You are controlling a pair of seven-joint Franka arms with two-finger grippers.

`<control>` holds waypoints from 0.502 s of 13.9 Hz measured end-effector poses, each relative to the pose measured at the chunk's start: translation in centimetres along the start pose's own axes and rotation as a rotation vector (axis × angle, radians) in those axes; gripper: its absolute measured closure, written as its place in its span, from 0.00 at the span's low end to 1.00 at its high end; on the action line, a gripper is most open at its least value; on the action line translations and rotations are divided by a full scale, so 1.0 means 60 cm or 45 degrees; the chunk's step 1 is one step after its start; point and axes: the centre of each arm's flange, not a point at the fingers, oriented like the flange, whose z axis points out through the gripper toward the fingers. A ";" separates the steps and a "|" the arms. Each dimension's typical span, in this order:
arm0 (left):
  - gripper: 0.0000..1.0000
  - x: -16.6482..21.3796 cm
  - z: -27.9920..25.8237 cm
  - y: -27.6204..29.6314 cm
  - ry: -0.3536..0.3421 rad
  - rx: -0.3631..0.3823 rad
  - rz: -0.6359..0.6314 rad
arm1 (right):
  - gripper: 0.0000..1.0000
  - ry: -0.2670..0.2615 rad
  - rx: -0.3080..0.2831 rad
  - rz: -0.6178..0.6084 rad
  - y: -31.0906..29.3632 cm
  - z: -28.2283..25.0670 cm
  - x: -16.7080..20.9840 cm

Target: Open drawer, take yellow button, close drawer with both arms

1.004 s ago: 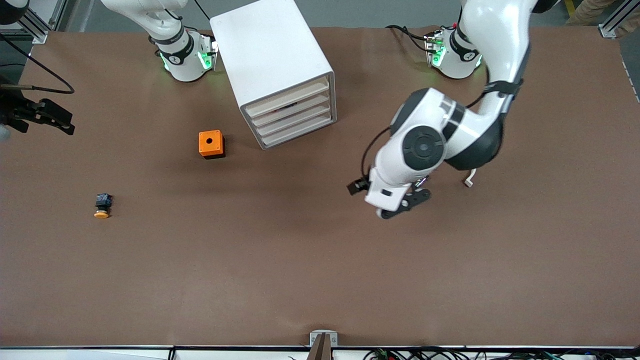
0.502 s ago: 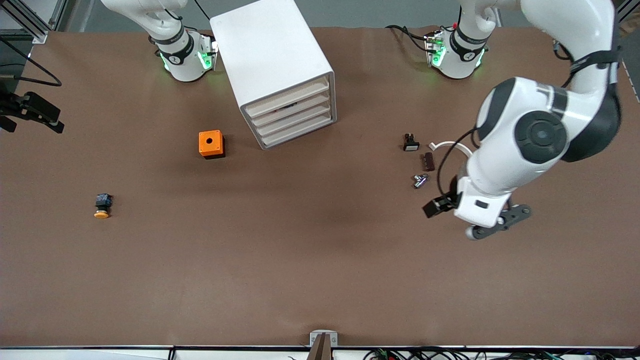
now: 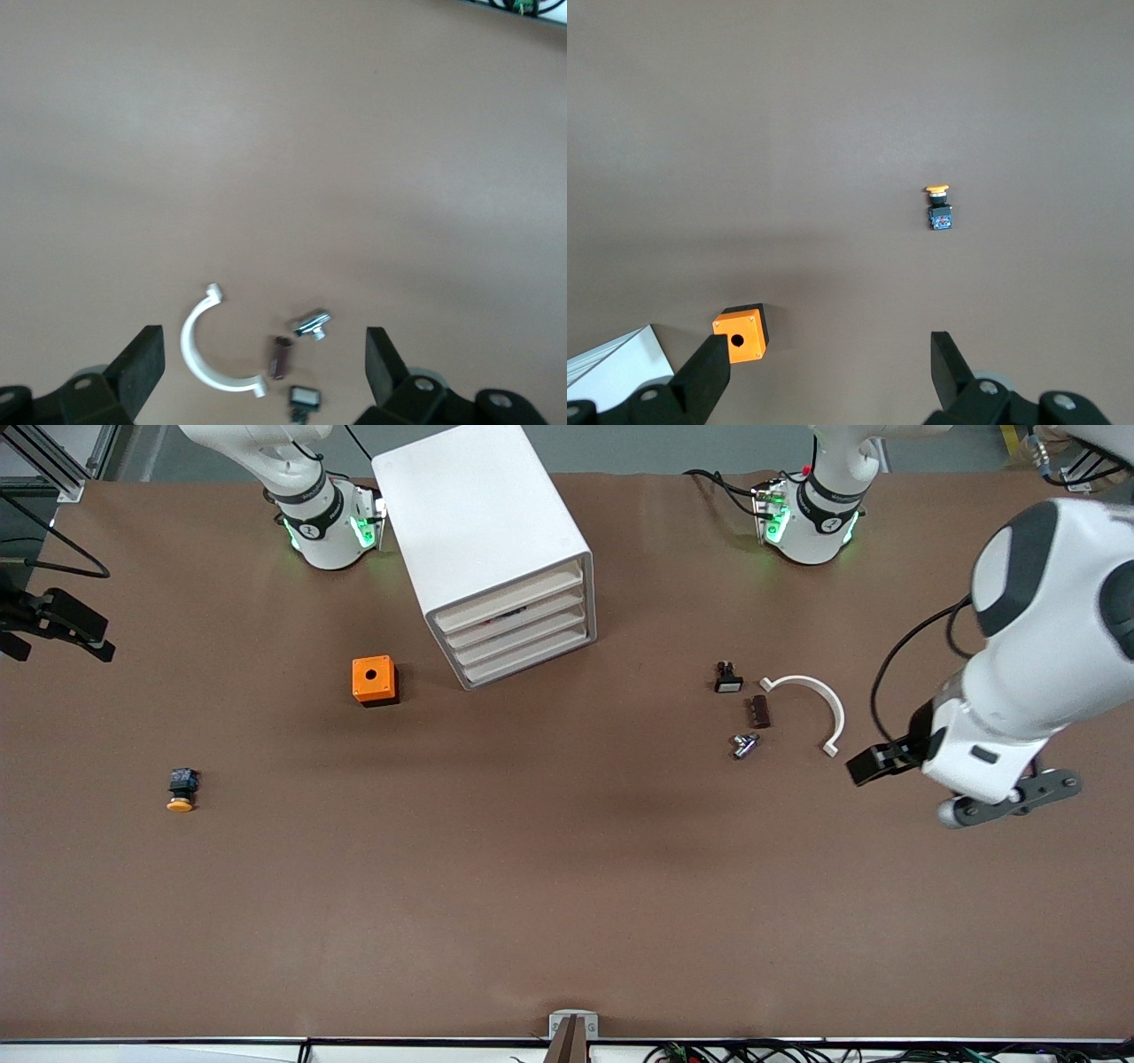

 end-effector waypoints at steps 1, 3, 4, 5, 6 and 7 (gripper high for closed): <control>0.00 -0.004 -0.017 -0.021 -0.003 0.006 0.034 | 0.00 0.001 0.000 -0.001 0.000 -0.001 0.000; 0.00 -0.014 -0.046 -0.055 -0.009 0.015 0.099 | 0.00 0.005 0.000 -0.002 0.000 -0.003 0.000; 0.00 -0.017 -0.057 -0.070 -0.010 0.018 0.135 | 0.00 0.006 0.000 -0.003 0.000 -0.004 0.000; 0.00 -0.020 -0.068 -0.084 -0.010 0.019 0.173 | 0.00 0.006 0.000 -0.004 0.000 -0.004 0.000; 0.00 -0.025 -0.078 -0.097 -0.014 0.020 0.205 | 0.00 0.006 0.000 -0.005 0.000 -0.004 0.001; 0.00 -0.034 -0.087 -0.107 -0.018 0.018 0.224 | 0.00 0.006 0.000 -0.006 0.000 -0.004 0.001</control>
